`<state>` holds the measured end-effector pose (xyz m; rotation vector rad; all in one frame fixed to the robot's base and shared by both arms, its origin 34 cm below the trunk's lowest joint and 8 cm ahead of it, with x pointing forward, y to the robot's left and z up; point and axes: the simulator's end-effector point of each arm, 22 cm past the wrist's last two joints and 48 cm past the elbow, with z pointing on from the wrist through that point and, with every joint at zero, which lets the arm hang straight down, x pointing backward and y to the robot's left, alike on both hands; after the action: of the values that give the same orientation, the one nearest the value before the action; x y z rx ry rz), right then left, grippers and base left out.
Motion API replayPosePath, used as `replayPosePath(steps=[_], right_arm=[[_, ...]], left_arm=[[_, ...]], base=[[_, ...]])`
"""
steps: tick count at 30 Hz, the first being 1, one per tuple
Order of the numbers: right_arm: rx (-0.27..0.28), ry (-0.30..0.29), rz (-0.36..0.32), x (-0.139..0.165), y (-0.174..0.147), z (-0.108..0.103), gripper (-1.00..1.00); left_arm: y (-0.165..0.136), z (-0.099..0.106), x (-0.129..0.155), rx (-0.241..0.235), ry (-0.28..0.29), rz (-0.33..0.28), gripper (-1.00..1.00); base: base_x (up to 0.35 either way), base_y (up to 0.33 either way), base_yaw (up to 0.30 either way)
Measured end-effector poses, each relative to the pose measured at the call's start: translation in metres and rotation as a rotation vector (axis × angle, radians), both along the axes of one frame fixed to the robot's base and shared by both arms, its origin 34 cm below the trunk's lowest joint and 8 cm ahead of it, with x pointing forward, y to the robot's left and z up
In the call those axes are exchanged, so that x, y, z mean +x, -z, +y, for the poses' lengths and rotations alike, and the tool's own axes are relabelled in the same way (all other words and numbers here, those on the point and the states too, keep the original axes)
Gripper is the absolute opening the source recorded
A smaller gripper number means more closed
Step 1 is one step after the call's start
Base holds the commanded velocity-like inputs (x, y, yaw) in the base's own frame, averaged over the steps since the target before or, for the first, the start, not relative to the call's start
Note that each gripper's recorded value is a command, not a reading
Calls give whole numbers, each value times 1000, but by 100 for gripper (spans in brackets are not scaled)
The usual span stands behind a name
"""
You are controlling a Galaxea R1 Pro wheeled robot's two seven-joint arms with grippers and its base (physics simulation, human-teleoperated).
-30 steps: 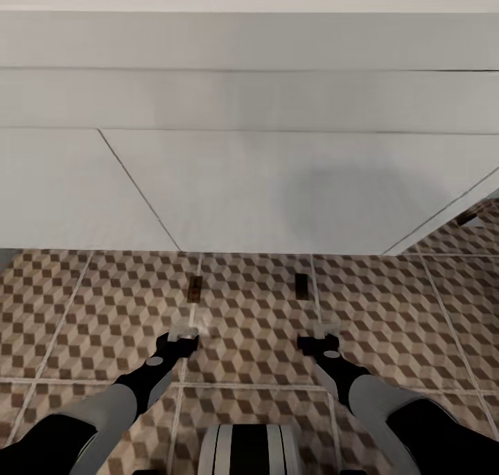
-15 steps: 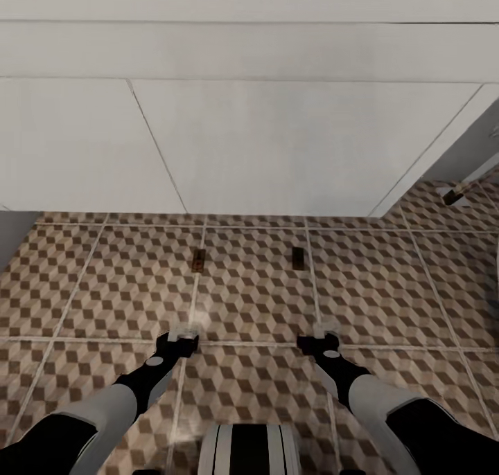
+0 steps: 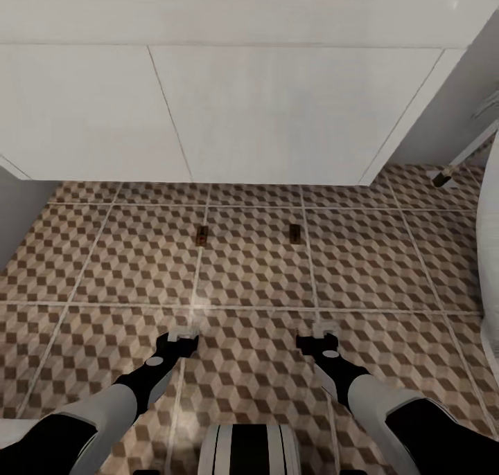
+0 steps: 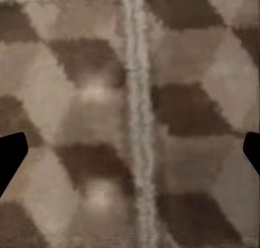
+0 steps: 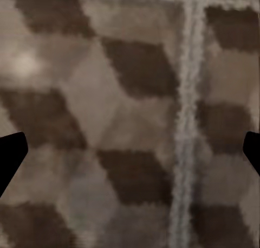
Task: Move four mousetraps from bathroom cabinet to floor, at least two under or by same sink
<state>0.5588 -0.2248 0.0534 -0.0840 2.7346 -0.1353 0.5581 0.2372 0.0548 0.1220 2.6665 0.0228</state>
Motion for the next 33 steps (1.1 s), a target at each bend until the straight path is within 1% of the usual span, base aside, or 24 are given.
replayPosePath(steps=[33], right_arm=[[-9, -3, 11, -2, 1, 0, 100]], left_arm=[[0, 0, 0, 0, -2, 0, 100]], base=[[-345, 0, 0]])
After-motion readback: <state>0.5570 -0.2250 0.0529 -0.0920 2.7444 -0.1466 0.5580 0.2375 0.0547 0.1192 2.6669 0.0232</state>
